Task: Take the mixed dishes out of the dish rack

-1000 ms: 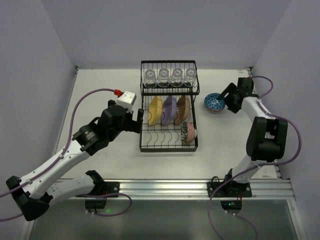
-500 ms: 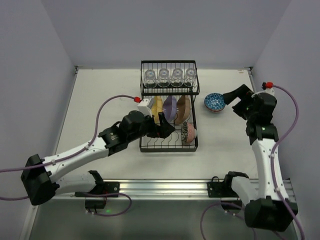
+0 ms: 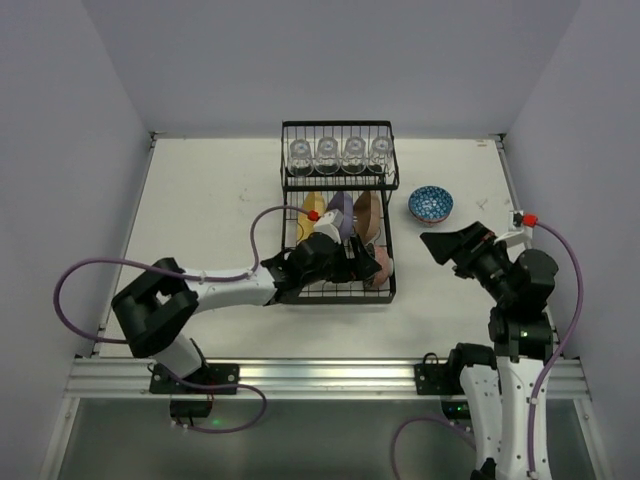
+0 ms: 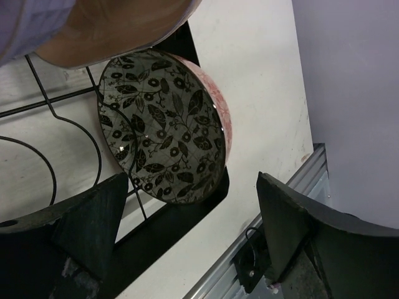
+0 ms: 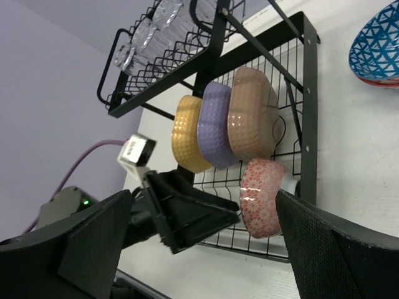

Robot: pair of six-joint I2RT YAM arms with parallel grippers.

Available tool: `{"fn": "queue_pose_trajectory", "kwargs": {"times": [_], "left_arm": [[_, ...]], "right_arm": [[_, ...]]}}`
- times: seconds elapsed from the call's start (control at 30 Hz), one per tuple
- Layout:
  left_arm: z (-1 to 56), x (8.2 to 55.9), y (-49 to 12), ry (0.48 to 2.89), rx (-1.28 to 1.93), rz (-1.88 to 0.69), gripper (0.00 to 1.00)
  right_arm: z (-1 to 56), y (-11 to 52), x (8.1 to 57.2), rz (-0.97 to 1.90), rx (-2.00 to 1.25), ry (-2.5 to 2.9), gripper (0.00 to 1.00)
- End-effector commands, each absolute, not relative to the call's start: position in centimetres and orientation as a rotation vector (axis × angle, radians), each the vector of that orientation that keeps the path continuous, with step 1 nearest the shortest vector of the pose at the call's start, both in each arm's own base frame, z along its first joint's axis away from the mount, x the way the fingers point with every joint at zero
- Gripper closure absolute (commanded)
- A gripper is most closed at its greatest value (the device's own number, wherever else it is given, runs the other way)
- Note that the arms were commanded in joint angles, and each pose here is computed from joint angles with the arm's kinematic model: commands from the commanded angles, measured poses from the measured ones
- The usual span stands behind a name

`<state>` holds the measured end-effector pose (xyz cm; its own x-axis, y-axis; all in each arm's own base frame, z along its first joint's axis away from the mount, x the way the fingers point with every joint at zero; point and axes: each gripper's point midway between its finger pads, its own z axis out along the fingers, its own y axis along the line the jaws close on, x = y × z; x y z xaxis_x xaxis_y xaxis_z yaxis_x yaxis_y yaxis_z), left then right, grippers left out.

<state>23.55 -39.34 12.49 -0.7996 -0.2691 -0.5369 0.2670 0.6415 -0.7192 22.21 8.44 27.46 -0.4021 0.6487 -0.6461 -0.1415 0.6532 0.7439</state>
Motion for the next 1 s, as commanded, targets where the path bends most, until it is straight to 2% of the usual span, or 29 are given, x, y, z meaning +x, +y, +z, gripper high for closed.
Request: {"fn": "queue_pose_trajectory", "kwargs": {"times": [0.0, 0.1, 0.33, 0.47, 0.63, 0.7, 0.8, 0.9, 0.97], "left_arm": [[15.6, 24.3, -42.5, 2.106, -0.009, -1.282, 0.13], [15.0, 24.7, -43.0, 2.11, -0.01, -1.282, 0.19], [14.9, 24.4, -44.6, 2.073, 0.022, -1.384, 0.44], [14.3, 24.1, -45.2, 2.064, 0.033, -1.437, 0.54], [14.4, 24.0, -45.6, 2.039, 0.042, -1.483, 0.73], [14.3, 23.7, -45.8, 2.042, 0.05, -1.505, 0.76], [14.6, 23.6, -45.9, 2.029, 0.056, -1.524, 0.88], [14.4, 23.6, -45.8, 2.03, 0.064, -1.542, 0.91], [14.3, 23.5, -45.6, 2.024, 0.059, -1.569, 0.98]], "right_arm": [[27.2, 9.7, 20.7, 0.986, 0.364, 1.817, 0.01], [27.2, 10.2, 20.1, 1.016, 0.33, 1.829, 0.01], [27.3, 10.6, 19.6, 1.023, 0.28, 1.836, 0.02], [27.1, 10.8, 19.5, 1.031, 0.268, 1.845, 0.02], [27.1, 10.9, 19.3, 1.035, 0.249, 1.848, 0.02], [27.1, 11.0, 19.3, 1.035, 0.244, 1.849, 0.02], [27.1, 11.0, 19.2, 1.039, 0.235, 1.851, 0.02], [27.2, 11.1, 19.1, 1.04, 0.226, 1.845, 0.02], [27.2, 11.1, 19.2, 1.039, 0.227, 1.842, 0.02]]}}
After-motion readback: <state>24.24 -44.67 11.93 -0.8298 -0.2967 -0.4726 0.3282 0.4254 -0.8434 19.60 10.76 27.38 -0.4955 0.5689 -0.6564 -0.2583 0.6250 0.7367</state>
